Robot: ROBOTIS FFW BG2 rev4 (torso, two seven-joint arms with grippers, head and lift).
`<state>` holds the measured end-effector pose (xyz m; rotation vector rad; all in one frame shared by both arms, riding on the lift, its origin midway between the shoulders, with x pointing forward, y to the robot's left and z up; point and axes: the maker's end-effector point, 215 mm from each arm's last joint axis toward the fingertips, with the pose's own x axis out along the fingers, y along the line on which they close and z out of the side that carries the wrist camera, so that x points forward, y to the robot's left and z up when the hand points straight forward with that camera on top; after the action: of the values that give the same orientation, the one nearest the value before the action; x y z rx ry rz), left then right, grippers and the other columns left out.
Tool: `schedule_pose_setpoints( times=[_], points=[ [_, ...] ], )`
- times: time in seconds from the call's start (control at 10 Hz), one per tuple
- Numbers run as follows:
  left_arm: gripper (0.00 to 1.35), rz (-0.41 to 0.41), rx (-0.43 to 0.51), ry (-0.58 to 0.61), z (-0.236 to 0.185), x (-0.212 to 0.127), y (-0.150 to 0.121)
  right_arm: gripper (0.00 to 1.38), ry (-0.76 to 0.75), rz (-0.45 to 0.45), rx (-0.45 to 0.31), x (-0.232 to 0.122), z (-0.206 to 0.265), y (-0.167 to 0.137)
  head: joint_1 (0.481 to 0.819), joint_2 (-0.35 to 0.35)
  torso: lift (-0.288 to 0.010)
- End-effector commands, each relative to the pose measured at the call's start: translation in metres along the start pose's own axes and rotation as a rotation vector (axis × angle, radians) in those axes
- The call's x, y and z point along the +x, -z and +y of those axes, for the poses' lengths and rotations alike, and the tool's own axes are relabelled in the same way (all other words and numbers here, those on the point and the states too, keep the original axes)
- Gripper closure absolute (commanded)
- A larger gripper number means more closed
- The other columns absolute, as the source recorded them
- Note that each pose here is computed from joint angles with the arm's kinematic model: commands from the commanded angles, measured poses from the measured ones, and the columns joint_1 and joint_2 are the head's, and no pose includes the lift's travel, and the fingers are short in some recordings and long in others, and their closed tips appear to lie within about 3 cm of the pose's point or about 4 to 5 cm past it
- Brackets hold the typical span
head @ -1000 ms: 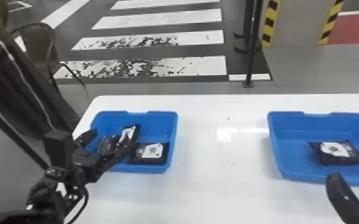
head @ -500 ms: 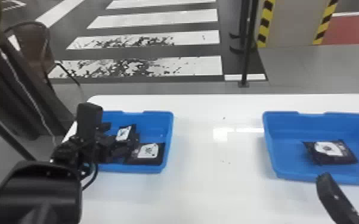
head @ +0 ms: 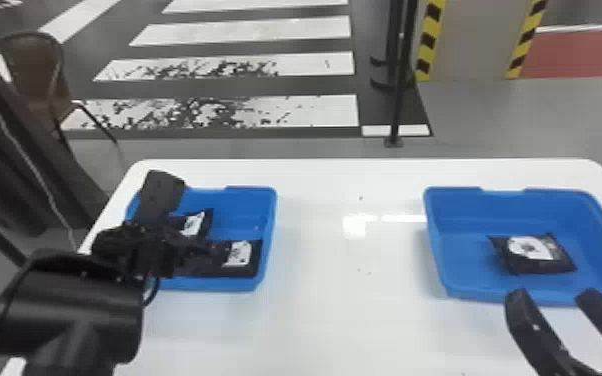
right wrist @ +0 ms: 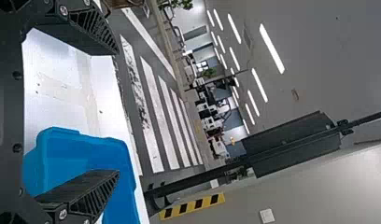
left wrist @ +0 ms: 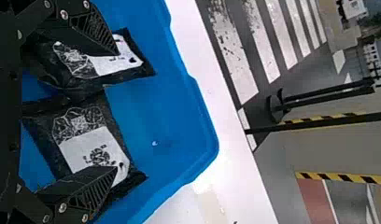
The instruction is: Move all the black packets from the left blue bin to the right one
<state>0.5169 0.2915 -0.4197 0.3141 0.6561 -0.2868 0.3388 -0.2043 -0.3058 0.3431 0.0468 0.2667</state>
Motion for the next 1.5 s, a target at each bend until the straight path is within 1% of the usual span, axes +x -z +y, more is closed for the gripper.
schedule_pose_setpoints(
  times=[0.0, 0.2, 0.3, 0.4, 0.6, 0.8, 0.9, 1.0, 1.1, 1.2, 1.3, 1.4],
  points=[
    [0.18, 0.037, 0.023, 0.018, 0.001, 0.011, 0.005, 0.12, 0.000, 0.002, 0.001, 0.000, 0.000, 0.001, 0.695, 0.115, -0.140],
    [0.18, 0.056, 0.043, 0.043, 0.000, 0.020, 0.005, 0.12, -0.001, 0.003, 0.007, 0.001, 0.000, 0.002, 0.695, 0.113, -0.140],
    [0.18, 0.077, 0.067, 0.064, -0.002, 0.026, 0.004, 0.12, -0.003, 0.005, 0.015, 0.002, 0.001, 0.004, 0.695, 0.112, -0.140],
    [0.18, 0.086, 0.078, 0.097, -0.011, 0.031, 0.001, 0.12, -0.003, 0.005, 0.017, 0.002, 0.001, 0.004, 0.695, 0.108, -0.140],
    [0.18, 0.118, 0.094, 0.168, -0.027, 0.046, 0.005, 0.12, -0.008, 0.004, 0.023, 0.005, 0.002, 0.006, 0.695, 0.095, -0.140],
    [0.24, 0.196, 0.079, 0.183, -0.032, 0.044, 0.018, 0.12, -0.010, 0.005, 0.029, 0.005, 0.002, 0.007, 0.695, 0.079, -0.140],
    [0.24, 0.223, 0.051, 0.180, -0.032, 0.042, 0.026, 0.12, -0.011, 0.005, 0.029, 0.005, 0.002, 0.007, 0.695, 0.079, -0.140],
    [0.28, 0.250, 0.026, 0.177, -0.031, 0.040, 0.036, 0.12, -0.011, 0.009, 0.031, 0.005, 0.002, 0.009, 0.695, 0.081, -0.140],
    [0.51, 0.278, 0.005, 0.184, -0.032, 0.039, 0.047, 0.12, -0.010, 0.009, 0.042, 0.005, 0.002, 0.010, 0.695, 0.088, -0.140],
    [0.86, 0.297, -0.012, 0.184, -0.031, 0.039, 0.056, 0.12, -0.009, 0.012, 0.047, 0.005, 0.001, 0.012, 0.695, 0.094, -0.140],
    [0.98, 0.308, -0.032, 0.179, -0.028, 0.037, 0.064, 0.12, -0.009, 0.012, 0.049, 0.005, 0.001, 0.011, 0.695, 0.101, -0.140],
    [1.18, 0.313, -0.045, 0.172, -0.025, 0.036, 0.070, 0.12, -0.009, 0.012, 0.049, 0.005, 0.001, 0.011, 0.695, 0.106, -0.140]
  ],
)
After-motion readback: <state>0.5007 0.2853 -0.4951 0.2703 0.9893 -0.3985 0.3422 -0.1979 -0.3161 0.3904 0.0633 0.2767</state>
